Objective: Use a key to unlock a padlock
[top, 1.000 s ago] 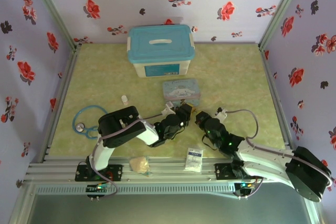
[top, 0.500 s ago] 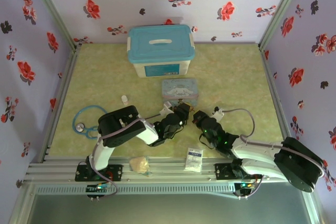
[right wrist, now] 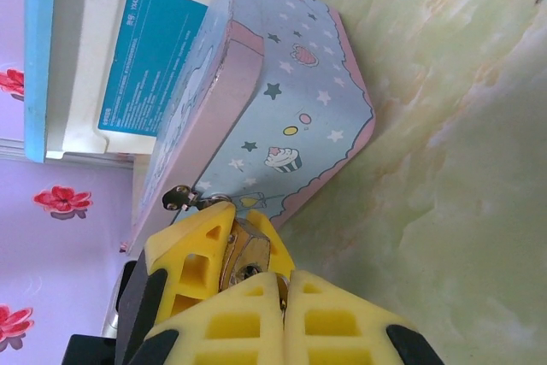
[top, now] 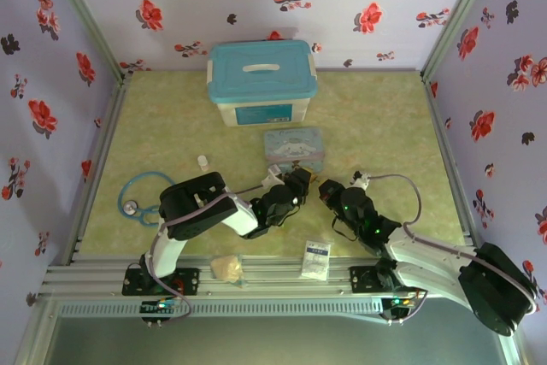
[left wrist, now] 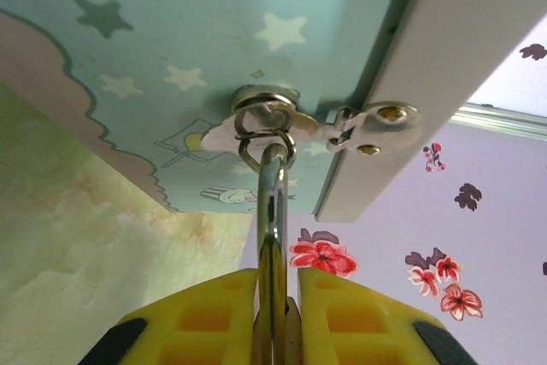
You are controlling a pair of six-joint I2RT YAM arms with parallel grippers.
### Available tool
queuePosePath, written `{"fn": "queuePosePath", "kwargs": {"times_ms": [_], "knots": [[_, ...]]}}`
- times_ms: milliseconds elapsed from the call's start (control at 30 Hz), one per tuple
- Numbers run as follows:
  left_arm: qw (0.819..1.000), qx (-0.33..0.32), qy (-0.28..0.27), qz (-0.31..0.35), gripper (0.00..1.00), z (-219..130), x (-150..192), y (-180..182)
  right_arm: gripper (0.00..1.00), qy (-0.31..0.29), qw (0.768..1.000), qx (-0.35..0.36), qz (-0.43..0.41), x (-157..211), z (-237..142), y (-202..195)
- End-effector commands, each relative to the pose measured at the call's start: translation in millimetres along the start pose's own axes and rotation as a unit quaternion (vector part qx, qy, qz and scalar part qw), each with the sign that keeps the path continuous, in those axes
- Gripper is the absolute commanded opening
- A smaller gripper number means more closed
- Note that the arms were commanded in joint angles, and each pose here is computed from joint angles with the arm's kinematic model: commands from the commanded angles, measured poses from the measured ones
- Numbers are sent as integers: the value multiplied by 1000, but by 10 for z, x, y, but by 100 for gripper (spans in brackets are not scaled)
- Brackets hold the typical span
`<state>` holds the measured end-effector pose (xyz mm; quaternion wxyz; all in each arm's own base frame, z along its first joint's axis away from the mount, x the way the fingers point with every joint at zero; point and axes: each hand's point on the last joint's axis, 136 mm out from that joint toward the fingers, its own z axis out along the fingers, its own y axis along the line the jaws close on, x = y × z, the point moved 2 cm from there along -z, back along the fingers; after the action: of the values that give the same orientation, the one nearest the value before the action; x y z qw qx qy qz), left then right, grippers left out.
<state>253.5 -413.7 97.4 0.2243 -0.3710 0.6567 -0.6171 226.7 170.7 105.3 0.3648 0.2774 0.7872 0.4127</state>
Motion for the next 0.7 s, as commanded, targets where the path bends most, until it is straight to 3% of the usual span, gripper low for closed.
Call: {"fn": "queuePosePath", "kwargs": {"times_ms": [0,133,367,667], "knots": [[995,50,91,-12,0,-9,480,-319,0,53,997,-57,-12,143,-4,374],[995,46,92,-10,0,-21,476,-291,0,56,996,-41,-63,147,-14,446],[995,45,92,-10,0,-25,468,-287,0,71,994,-22,-81,169,-6,427],[994,54,96,-17,0,-35,487,-362,0,85,994,-67,24,183,48,326]]}}
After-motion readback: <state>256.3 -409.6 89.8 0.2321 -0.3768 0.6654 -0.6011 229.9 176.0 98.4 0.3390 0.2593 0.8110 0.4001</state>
